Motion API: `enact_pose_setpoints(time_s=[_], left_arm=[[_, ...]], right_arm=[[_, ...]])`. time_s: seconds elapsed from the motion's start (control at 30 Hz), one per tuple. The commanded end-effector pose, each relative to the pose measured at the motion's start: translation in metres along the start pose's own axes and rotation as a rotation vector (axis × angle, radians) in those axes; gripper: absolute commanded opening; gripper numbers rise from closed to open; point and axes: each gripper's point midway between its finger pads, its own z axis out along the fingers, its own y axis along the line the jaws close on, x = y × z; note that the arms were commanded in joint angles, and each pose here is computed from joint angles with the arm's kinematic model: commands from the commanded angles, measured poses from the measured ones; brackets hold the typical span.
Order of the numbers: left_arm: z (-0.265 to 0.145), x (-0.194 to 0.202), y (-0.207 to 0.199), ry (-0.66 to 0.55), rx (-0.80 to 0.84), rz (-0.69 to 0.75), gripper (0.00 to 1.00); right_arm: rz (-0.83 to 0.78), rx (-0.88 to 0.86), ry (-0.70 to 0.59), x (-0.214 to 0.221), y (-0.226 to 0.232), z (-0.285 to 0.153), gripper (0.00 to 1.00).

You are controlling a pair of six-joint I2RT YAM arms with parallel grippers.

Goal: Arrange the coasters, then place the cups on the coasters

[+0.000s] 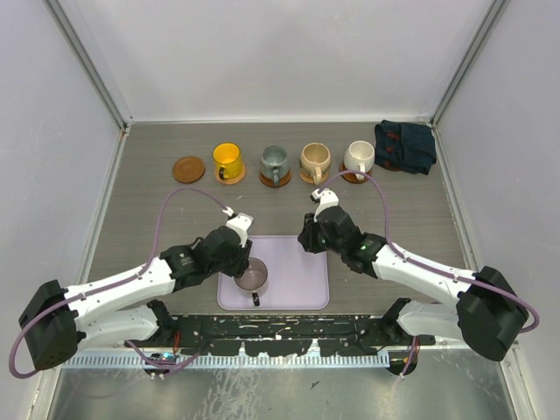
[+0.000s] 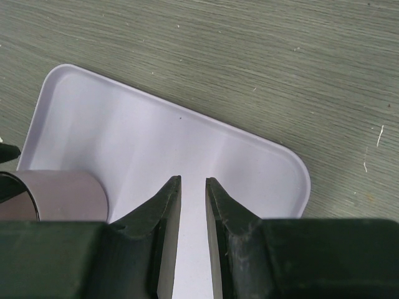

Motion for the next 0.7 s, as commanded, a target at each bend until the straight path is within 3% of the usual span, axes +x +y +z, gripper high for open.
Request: enact_pose_setpoints(time_s=[0.0, 0.17, 0.37, 0.5, 0.67], left_arm=[[0.000, -0.069, -0.011, -0.219, 0.000, 0.081, 0.37], [0.008, -0.098, -0.012, -0.278, -0.041, 0.172, 0.40], [0.015, -0.117, -0.022, -0.300, -0.027, 0.214, 0.58], [0.006, -0.123, -0.021, -0.325, -0.032, 0.198, 0.81], [-0.028, -0.132, -0.017, -0.389, -0.020, 0.177, 0.86]], right_arm=[[0.022, -0.045, -0.055, -0.015, 0.011, -0.002, 0.28], [0.023, -0.048, -0.055, -0.015, 0.011, -0.002, 0.28], [0.026, -0.045, -0.063, -0.016, 0.011, -0.005, 0.28], [0.028, -0.039, -0.072, -0.017, 0.009, -0.007, 0.28], [0.028, -0.039, -0.070, -0.017, 0.009, -0.005, 0.28]])
